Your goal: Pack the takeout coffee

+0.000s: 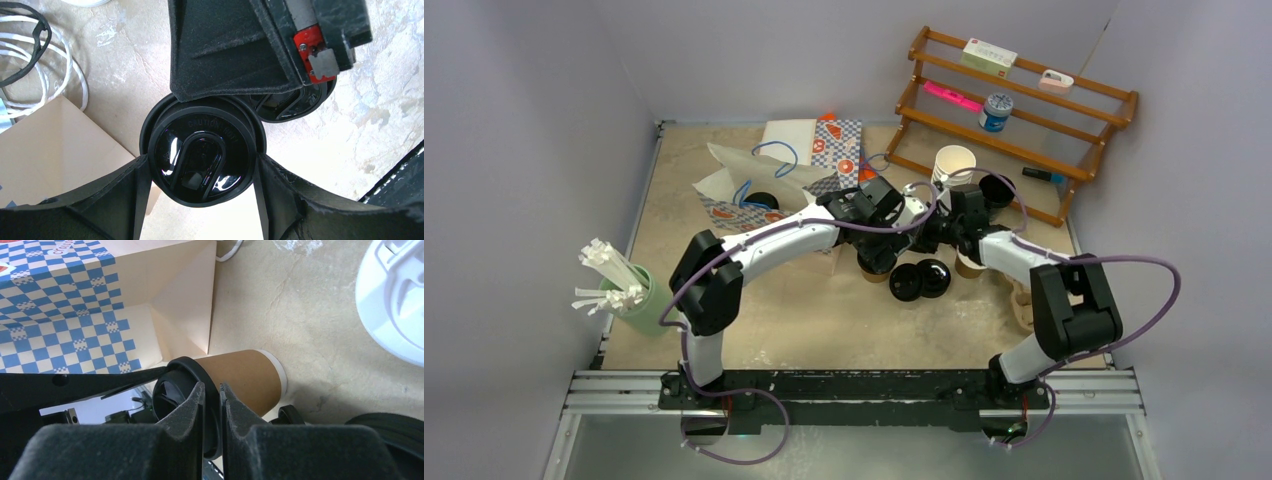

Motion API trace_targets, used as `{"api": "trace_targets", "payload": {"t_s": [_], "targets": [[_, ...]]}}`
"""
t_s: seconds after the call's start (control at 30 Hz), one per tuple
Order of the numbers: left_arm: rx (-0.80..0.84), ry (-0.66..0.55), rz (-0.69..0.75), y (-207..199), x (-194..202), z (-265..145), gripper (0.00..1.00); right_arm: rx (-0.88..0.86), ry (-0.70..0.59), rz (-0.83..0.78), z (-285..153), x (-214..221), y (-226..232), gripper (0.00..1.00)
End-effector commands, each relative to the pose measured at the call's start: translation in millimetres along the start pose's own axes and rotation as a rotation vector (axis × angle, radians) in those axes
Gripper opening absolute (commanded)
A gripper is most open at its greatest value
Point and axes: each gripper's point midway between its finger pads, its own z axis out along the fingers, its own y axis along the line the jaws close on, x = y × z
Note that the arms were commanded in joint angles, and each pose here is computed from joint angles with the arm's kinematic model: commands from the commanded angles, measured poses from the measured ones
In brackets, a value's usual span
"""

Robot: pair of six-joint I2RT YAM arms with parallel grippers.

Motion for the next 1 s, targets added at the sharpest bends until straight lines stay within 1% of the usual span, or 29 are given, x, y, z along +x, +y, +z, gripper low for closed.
{"api": "trace_targets", "payload": {"t_s": [0.0,0.17,0.27,0.33,0.47,0.53,0.63,0.7,0.8,0.97], "targets": [[0.024,0.29,0.001,-0.4,86.2,42.4,0.4,0.309,0.044,0.078,-16.0,36.3,-61.4,0.15],[0.026,0.277,-0.022,3.6,80.8,41.2,0.4,0.241,-0.083,-0.019,-30.2,-5.9,-15.1,0.23],[0.033,0.251,-0.036,7.4,71.0,37.3,0.4,0.25,-0.133,-0.066,-39.7,-17.7,-5.9,0.31],[0.03,0.234,-0.039,9.5,63.1,33.8,0.4,0.252,-0.157,-0.082,-46.2,-18.8,-3.5,0.34],[0.038,0.177,-0.032,10.2,34.8,24.2,0.55,0.234,-0.17,-0.104,-55.7,-11.0,-1.1,0.35],[0.048,0.165,-0.027,9.3,23.1,21.7,0.59,0.242,-0.161,-0.104,-58.8,-5.7,-3.8,0.35],[0.061,0.182,-0.036,7.4,16.6,20.9,0.62,0.248,-0.15,-0.112,-63.3,0.7,-5.6,0.35],[0.073,0.181,-0.042,5.0,13.1,17.5,0.67,0.24,-0.154,-0.118,-67.1,2.6,-2.8,0.36],[0.079,0.164,-0.069,2.4,8.0,10.6,0.81,0.225,-0.148,-0.132,-70.6,7.2,-0.6,0.39],[0.082,0.158,-0.079,0.5,4.9,3.4,0.87,0.204,-0.134,-0.134,-70.8,13.4,0.1,0.42]]}}
